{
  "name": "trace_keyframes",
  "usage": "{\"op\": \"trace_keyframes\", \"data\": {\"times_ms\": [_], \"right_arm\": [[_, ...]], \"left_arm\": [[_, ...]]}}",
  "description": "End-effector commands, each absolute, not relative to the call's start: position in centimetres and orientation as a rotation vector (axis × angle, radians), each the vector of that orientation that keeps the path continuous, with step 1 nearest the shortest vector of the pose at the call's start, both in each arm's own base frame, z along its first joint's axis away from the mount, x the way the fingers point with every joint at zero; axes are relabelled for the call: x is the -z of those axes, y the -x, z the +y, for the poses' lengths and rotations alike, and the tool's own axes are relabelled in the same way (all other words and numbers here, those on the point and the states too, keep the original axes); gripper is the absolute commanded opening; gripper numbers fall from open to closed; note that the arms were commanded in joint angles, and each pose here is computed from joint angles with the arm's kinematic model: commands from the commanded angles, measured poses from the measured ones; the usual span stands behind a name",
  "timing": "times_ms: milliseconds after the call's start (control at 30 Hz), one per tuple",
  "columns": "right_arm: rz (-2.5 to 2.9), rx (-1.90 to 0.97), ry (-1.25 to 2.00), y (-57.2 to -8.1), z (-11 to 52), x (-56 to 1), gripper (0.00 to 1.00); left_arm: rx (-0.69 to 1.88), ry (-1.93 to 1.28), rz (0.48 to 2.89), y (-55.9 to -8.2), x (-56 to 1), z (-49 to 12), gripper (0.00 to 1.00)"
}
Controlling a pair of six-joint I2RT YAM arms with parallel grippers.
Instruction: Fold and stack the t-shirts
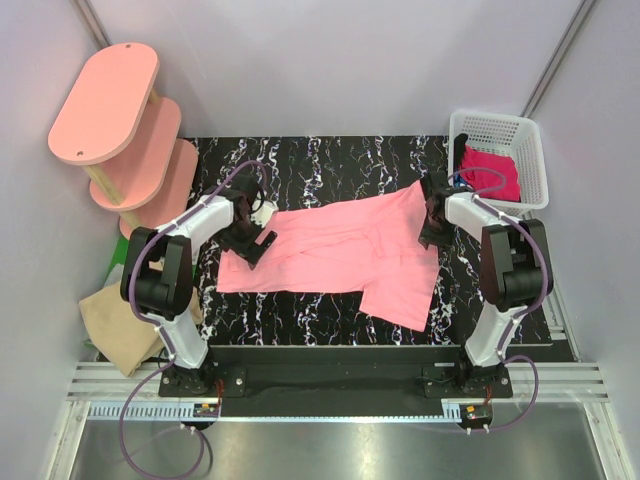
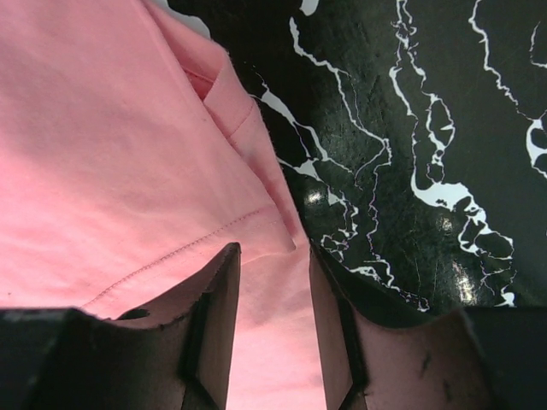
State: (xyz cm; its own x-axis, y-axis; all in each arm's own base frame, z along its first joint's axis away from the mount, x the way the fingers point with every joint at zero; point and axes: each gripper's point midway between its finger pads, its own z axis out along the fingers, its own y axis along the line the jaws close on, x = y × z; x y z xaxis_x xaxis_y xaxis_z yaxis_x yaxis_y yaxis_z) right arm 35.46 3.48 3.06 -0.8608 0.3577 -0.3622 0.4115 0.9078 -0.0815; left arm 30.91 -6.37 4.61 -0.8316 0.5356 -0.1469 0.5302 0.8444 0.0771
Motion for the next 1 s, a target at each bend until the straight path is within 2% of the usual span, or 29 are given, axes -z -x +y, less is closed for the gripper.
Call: {"op": "trace_keyframes", "data": {"times_ms": [0, 200, 367, 467, 700, 967], "right_arm": [[2.721, 0.235, -0.581, -35.7, 3.6, -2.3, 0.42], [2.744, 0.238, -0.584, -35.4, 3.7, -1.4, 0.39], [2.743, 0.225, -0.583, -35.6, 3.9, -1.3, 0.13], [2.741, 0.216, -0.579, -35.7, 4.0, -1.5, 0.05], [2.727, 0.200, -0.576, -36.1, 4.1, -2.0, 0.00], [2.723, 0.190, -0.574, -36.2, 4.2, -2.2, 0.00]], "left_arm": [[-0.041, -0.800, 2.836, -31.2, -5.0, -6.3, 0.95], [-0.037, -0.787, 2.837, -31.2, -5.0, -6.3, 0.95], [-0.035, -0.787, 2.837, -31.2, -4.7, -6.2, 0.95], [-0.028, -0.783, 2.844, -31.1, -4.5, -6.1, 0.93], [-0.034, -0.779, 2.857, -30.3, -4.3, -5.9, 0.93], [-0.025, -0.755, 2.877, -29.8, -3.3, -5.6, 0.90]]}}
